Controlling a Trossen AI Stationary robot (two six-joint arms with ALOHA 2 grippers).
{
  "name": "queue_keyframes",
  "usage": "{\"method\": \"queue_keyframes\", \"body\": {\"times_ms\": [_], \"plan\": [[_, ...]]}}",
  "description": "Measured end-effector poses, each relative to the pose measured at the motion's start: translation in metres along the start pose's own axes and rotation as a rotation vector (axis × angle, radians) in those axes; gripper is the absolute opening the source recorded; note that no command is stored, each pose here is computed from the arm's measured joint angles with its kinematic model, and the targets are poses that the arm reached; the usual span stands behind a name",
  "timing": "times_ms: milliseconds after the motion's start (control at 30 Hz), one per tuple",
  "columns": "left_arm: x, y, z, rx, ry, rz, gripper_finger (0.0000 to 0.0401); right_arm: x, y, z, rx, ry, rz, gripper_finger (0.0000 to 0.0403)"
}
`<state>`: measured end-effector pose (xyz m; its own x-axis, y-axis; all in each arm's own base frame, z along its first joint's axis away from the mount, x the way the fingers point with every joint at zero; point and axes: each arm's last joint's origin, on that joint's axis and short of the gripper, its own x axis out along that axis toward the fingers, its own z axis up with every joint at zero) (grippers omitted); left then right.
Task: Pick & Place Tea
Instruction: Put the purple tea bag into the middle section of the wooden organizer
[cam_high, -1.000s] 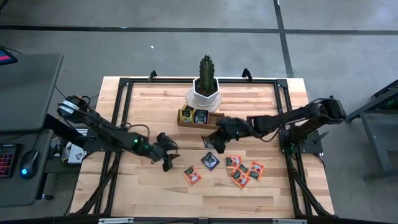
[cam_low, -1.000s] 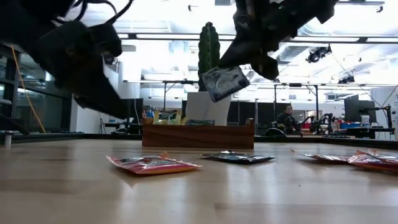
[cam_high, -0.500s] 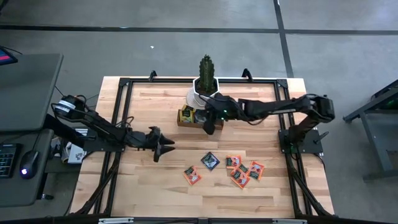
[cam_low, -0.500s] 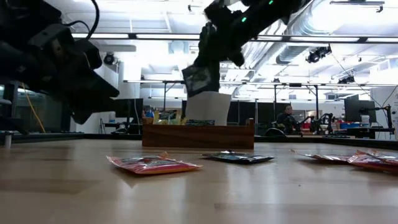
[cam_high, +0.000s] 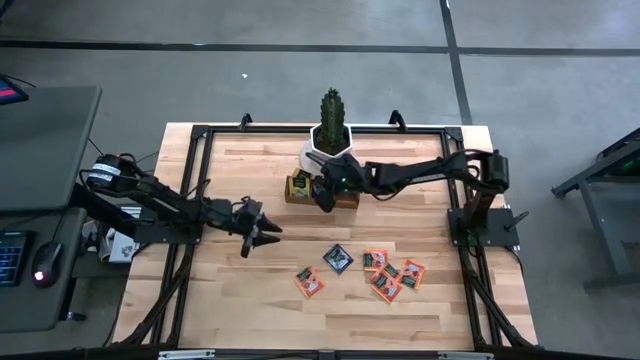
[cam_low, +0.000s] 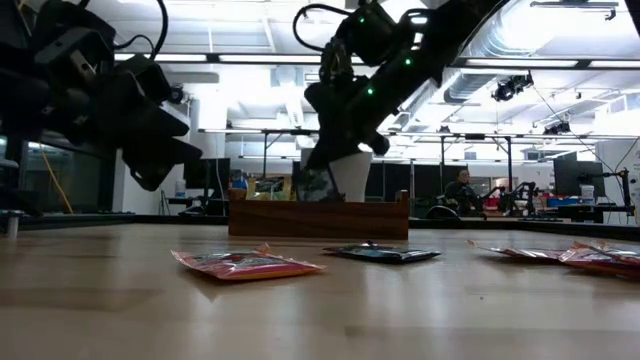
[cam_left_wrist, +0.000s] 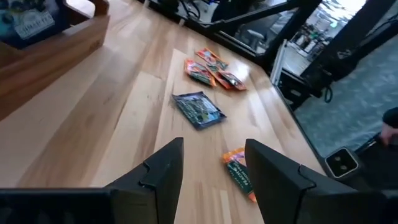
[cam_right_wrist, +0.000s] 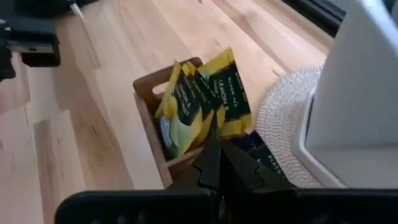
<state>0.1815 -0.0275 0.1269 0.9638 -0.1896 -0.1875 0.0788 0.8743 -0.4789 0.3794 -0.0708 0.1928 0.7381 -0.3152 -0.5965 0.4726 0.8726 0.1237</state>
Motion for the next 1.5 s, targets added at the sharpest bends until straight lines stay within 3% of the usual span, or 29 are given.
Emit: {"method": "queue_keyframes", "body": {"times_ms": [433,833,1000,1300,1500], "plan": [[0.000,0.001,0.002,0.040,0.015,-0.050,0.0170,0.001,-0.002,-0.004,0.042,0.043,-0.006,0.0018],[0.000,0.001,0.001,0.054,0.021,-0.055,0.0170,0.002,-0.008,-0.002,0.092,0.043,0.006,0.0139],[0.000,0.001,0.001,0.054,0.020,-0.054,0.0170,-0.002,-0.010,0.003,0.097,0.022,0.006,0.0171],[0.000,0.001,0.002,0.051,0.015,-0.045,0.0170,-0.023,-0.008,0.018,0.104,-0.025,0.055,0.0174],[0.000,0.001,0.002,0.047,0.013,-0.041,0.0170,-0.045,0.000,0.016,0.173,0.077,0.118,0.0147]]}}
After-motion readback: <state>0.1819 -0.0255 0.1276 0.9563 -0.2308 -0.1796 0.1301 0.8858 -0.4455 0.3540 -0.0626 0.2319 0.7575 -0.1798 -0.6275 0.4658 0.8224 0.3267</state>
